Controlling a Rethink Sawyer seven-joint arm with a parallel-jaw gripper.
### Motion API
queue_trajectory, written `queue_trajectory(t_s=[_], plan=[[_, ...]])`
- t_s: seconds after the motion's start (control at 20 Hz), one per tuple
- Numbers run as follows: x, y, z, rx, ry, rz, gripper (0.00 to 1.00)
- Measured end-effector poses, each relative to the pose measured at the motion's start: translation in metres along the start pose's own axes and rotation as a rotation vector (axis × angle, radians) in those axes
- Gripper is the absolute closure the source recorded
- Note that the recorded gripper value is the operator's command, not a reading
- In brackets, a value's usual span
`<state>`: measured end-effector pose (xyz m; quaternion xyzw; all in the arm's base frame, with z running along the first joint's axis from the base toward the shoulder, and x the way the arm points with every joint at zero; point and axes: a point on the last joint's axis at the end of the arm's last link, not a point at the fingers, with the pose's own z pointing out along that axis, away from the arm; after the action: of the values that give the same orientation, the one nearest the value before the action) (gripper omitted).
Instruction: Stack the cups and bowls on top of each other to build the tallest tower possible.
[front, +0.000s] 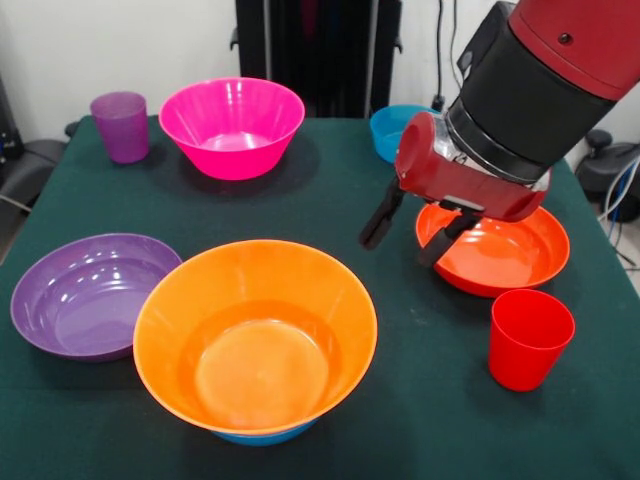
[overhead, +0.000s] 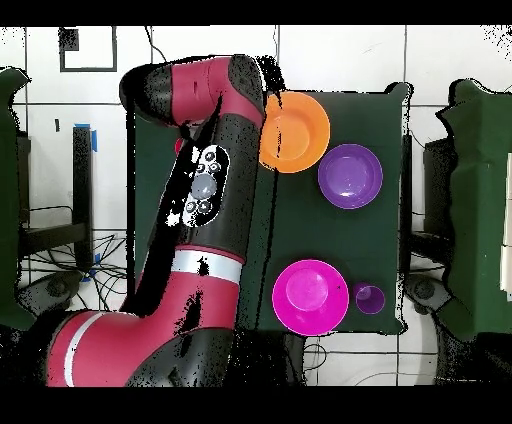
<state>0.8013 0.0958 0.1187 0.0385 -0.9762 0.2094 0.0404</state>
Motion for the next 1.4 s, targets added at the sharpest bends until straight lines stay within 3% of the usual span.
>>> queue_trajectory(t_s=[0.25, 0.55, 1.1, 1.4], plan=[[-0.023, -0.013, -0.017, -0.022, -0.051, 0.017, 0.00], [-0.040, -0.033, -0.037, -0.022, -0.091, 0.025, 0.00], [-0.057, -0.071, -0.073, -0.019, -0.090, -0.042, 0.00], [-0.072, -0.103, -0.081, -0.025, -0.144, -0.069, 0.00]])
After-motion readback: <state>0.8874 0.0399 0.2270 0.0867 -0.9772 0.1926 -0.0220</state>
